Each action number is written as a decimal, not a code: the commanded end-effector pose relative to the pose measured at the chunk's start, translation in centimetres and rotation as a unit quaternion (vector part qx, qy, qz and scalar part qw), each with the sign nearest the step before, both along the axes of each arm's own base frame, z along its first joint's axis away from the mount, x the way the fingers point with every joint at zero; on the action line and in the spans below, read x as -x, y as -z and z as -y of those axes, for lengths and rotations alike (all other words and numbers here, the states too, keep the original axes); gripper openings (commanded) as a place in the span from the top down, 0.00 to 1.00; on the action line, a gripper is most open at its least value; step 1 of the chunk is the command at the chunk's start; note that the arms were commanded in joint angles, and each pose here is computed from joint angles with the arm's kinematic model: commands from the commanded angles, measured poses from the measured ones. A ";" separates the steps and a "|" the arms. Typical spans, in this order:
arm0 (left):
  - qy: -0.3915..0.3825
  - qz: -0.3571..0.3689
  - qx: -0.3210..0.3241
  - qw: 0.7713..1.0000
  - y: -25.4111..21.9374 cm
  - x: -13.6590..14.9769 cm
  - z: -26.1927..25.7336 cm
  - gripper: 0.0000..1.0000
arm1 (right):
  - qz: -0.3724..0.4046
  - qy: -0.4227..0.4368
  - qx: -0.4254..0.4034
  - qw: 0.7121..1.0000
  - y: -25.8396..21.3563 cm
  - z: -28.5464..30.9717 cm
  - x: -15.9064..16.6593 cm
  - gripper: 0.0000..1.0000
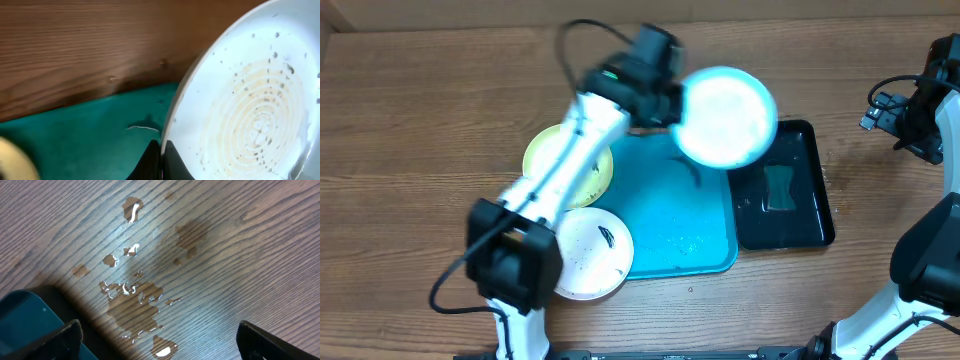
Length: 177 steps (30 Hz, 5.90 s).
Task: Clean dirty plates on tray and stack at the side
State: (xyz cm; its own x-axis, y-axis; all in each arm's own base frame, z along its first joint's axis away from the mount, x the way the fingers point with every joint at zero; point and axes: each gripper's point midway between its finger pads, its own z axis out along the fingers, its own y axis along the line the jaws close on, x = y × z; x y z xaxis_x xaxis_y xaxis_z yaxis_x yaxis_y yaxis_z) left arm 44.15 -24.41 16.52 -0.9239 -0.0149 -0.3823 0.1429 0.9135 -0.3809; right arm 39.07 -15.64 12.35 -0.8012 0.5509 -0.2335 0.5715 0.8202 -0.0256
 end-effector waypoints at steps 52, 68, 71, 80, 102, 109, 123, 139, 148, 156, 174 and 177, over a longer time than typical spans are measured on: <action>-0.349 -0.111 0.051 0.929 9.6 3.8 -40.6 0.22 | 0.008 0.004 0.006 1.000 -0.6 0.3 -0.1 0.00; -0.195 -0.119 -0.073 0.971 6.8 2.0 -31.7 0.55 | 0.007 0.004 0.006 1.000 -0.6 0.3 -0.1 0.00; -0.177 -0.112 -0.109 0.972 7.5 1.5 -30.4 0.57 | 0.007 0.004 0.006 1.000 -0.6 0.3 -0.1 0.00; -0.157 -0.104 -0.174 0.967 7.8 1.3 -29.2 0.65 | 0.007 0.004 0.006 1.000 -0.6 0.3 -0.1 0.00; -0.148 -0.138 -0.172 0.964 10.8 3.4 -28.6 0.72 | 0.008 0.004 0.006 1.000 -0.6 0.3 -0.1 0.00; -0.147 -0.143 -0.172 0.964 11.5 3.8 -28.6 0.73 | 0.007 0.004 0.006 1.000 -0.6 0.3 -0.1 0.00; -0.147 -0.148 -0.169 0.963 12.9 4.4 -28.4 0.77 | 0.007 0.004 0.006 1.000 -0.6 0.3 -0.1 0.00; -0.095 -0.144 0.089 0.981 9.0 2.8 -19.6 0.96 | 0.007 0.004 0.006 1.000 -0.6 0.3 -0.1 0.00; -0.012 -0.169 0.062 0.984 9.4 5.0 -12.7 0.96 | 0.008 0.004 0.006 1.000 -0.6 0.3 -0.1 0.00; -0.007 -0.174 -0.049 0.983 10.9 6.9 -8.4 0.96 | 0.007 0.004 0.006 1.000 -0.6 0.3 -0.1 0.00; -0.046 -0.116 -0.145 0.981 11.4 5.9 -7.6 0.96 | 0.017 0.004 0.009 1.000 -0.7 0.4 -0.6 0.00; -0.041 -0.115 -0.147 0.982 11.5 6.0 -7.5 0.96 | 0.054 -0.002 0.002 0.999 -1.1 0.3 -2.3 0.00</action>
State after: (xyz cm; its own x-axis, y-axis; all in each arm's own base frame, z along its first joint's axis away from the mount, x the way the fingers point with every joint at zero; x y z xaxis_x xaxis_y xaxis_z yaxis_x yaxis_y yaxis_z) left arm 37.32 -16.85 3.88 -0.9930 -0.0016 -0.1182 0.0130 0.9924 -0.1225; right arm 40.10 -16.00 12.62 -0.7900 0.5473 -0.2762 0.5725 0.8198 -0.0129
